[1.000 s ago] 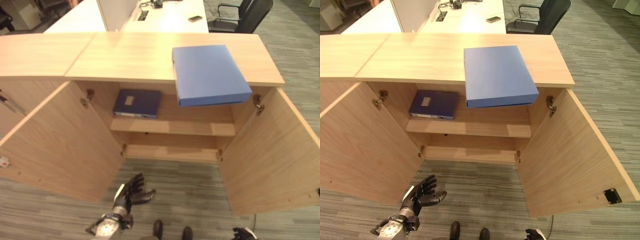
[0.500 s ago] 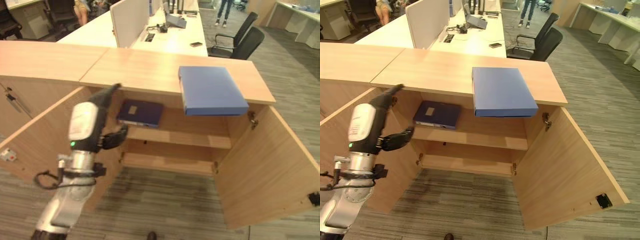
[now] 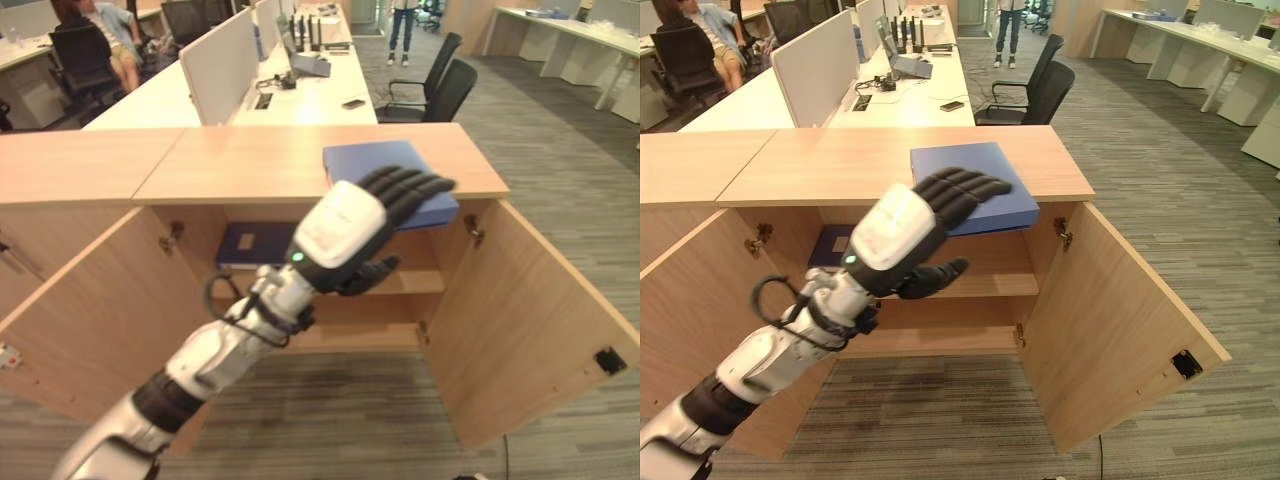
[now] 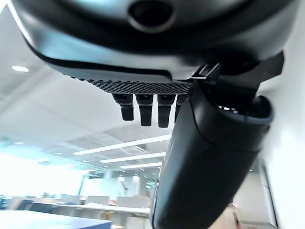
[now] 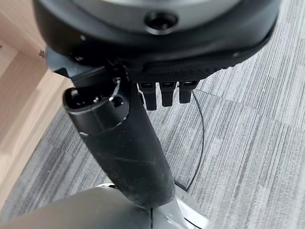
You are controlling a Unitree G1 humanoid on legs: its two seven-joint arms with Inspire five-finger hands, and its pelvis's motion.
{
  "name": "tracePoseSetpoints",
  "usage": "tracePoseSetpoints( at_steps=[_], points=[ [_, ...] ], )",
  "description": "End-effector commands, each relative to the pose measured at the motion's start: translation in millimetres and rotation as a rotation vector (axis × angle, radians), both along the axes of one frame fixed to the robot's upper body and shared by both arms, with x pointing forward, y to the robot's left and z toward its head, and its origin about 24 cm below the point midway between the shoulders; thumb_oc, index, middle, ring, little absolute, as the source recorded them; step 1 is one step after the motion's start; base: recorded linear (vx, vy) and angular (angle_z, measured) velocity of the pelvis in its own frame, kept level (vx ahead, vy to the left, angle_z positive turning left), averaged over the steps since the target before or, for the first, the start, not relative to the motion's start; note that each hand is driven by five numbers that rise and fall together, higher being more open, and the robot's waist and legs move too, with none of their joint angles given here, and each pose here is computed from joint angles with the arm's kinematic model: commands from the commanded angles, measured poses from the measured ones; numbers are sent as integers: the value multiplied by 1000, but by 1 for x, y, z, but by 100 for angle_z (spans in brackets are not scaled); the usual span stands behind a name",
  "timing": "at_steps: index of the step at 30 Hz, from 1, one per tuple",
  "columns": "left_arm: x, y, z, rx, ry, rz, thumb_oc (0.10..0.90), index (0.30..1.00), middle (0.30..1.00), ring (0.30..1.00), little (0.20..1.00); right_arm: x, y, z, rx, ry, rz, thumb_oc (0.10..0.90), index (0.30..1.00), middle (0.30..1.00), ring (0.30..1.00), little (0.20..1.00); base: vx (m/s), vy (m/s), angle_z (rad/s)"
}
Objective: Put the empty folder in the office cabinet
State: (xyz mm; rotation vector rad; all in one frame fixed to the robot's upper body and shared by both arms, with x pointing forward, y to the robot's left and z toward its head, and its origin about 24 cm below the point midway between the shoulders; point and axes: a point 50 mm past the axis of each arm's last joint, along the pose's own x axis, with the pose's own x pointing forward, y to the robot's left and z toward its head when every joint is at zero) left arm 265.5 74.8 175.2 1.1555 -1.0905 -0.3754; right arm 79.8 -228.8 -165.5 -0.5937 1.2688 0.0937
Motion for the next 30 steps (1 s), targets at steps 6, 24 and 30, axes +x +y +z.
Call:
tracePoseSetpoints(
  at_steps=[6,24,30],
  points=[
    [43,-18,35,85,-248,138,800,900,900,900,900,21,-6,6,-48,-40,52,800,900,900,900,900,10,3,-3],
    [99,6,37,137,-298,517,800,900,900,900,900,13,-10,4,-63,-3,44,800,900,900,900,900,6,-2,-7],
    [105,10,44,129,-311,568,800,900,900,900,900,13,-10,4,-64,-2,51,800,900,900,900,900,0,-1,-1]
  ],
)
